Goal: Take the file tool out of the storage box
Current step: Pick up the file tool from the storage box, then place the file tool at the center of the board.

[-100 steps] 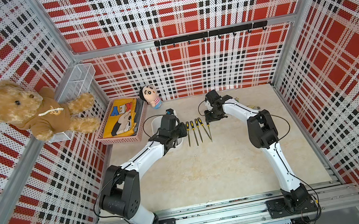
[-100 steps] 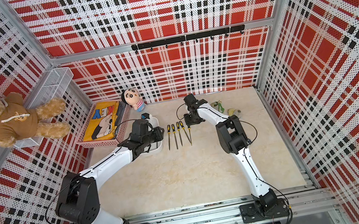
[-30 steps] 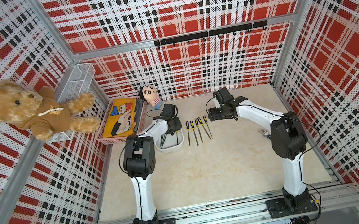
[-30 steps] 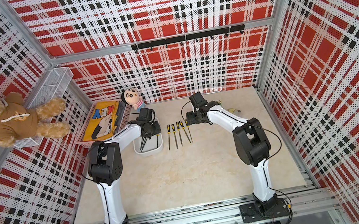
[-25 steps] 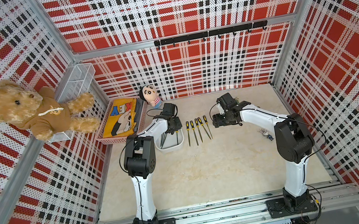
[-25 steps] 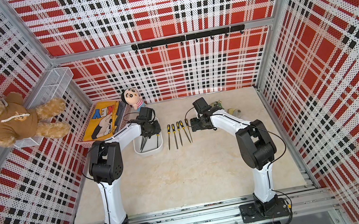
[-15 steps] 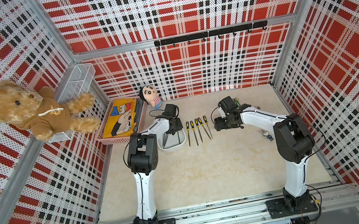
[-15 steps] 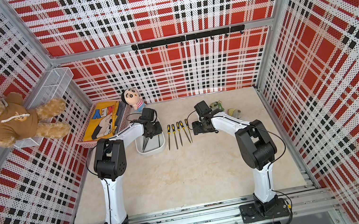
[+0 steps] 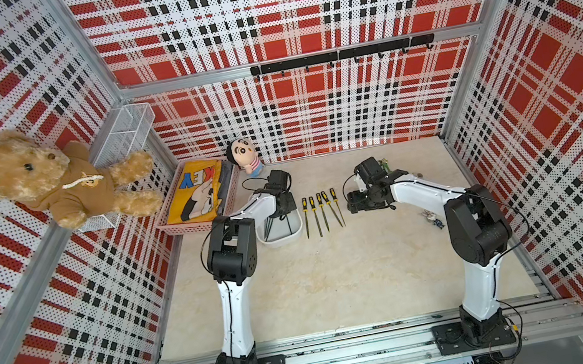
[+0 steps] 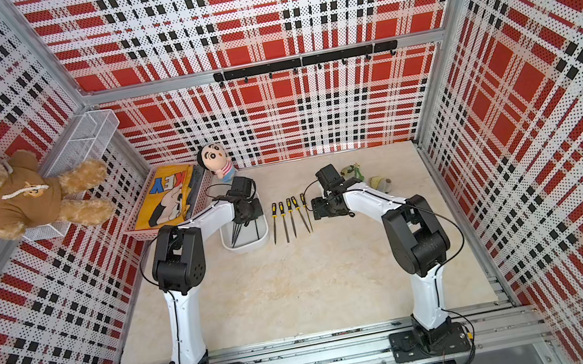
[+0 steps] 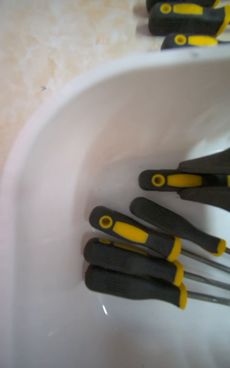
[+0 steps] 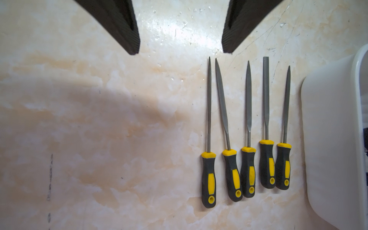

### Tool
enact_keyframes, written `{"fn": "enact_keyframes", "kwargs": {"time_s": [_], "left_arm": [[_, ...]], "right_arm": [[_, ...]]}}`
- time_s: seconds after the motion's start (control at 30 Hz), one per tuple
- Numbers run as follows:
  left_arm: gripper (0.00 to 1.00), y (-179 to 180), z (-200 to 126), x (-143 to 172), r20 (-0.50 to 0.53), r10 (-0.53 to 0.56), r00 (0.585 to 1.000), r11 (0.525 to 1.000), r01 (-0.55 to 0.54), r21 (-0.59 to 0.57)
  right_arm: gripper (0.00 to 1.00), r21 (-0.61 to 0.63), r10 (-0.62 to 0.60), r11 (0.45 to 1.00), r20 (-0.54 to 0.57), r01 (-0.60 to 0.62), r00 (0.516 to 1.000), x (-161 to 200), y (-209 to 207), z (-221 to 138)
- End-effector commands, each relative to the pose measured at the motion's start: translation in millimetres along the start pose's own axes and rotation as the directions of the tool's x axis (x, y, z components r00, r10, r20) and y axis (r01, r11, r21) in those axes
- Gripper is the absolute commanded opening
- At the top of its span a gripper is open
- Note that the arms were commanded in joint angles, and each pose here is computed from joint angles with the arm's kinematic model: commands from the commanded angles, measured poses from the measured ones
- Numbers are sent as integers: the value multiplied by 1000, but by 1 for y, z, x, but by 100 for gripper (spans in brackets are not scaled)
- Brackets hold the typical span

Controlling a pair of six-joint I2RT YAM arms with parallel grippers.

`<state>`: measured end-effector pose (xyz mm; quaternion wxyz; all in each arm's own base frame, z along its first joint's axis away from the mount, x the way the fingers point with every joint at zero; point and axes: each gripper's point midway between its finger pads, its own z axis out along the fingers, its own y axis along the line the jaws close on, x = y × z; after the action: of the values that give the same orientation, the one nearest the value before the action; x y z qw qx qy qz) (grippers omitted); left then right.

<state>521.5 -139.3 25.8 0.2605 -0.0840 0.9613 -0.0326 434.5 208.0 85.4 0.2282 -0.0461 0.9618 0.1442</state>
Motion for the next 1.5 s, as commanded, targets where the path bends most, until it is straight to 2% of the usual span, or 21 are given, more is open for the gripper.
{"fn": "enact_keyframes", "kwargs": {"time_s": [0.0,0.17,0.3,0.37,0.47,0.6,0.7,0.87,1.1,1.47], "left_arm": [[0,29,4,31,-98,14,995,995,-23,-92],[0,8,-46,-31,43,-19,999,999,20,-32],[0,-26,-95,-77,134,-36,990,999,32,35],[0,-47,-113,-90,162,-46,986,996,33,80],[0,-88,-126,-93,159,-66,985,980,34,196],[0,-151,-116,-75,120,-54,991,953,15,303],[0,-194,-101,-58,93,-53,994,934,17,357],[0,-240,-71,-29,51,-83,995,913,55,403],[0,-259,-34,3,19,-108,994,917,92,389],[0,-256,-11,15,2,-121,993,925,112,363]], "right_arm": [[73,-24,7,1000,42,-6,999,-10,5,-14],[73,-46,6,999,97,-2,995,-23,12,-29],[73,-55,0,998,186,10,983,-38,14,-55],[73,-59,21,998,230,-8,973,-44,9,-70],[72,-71,86,995,297,-68,951,-51,-9,-94],[72,-68,140,990,352,-124,925,-52,-34,-118],[72,-55,137,991,349,-125,927,-46,-41,-124],[72,-73,152,988,323,-136,934,-32,-41,-119],[72,-96,167,985,286,-145,944,-18,-40,-109],[73,-96,169,984,252,-149,953,-7,-42,-98]]}}
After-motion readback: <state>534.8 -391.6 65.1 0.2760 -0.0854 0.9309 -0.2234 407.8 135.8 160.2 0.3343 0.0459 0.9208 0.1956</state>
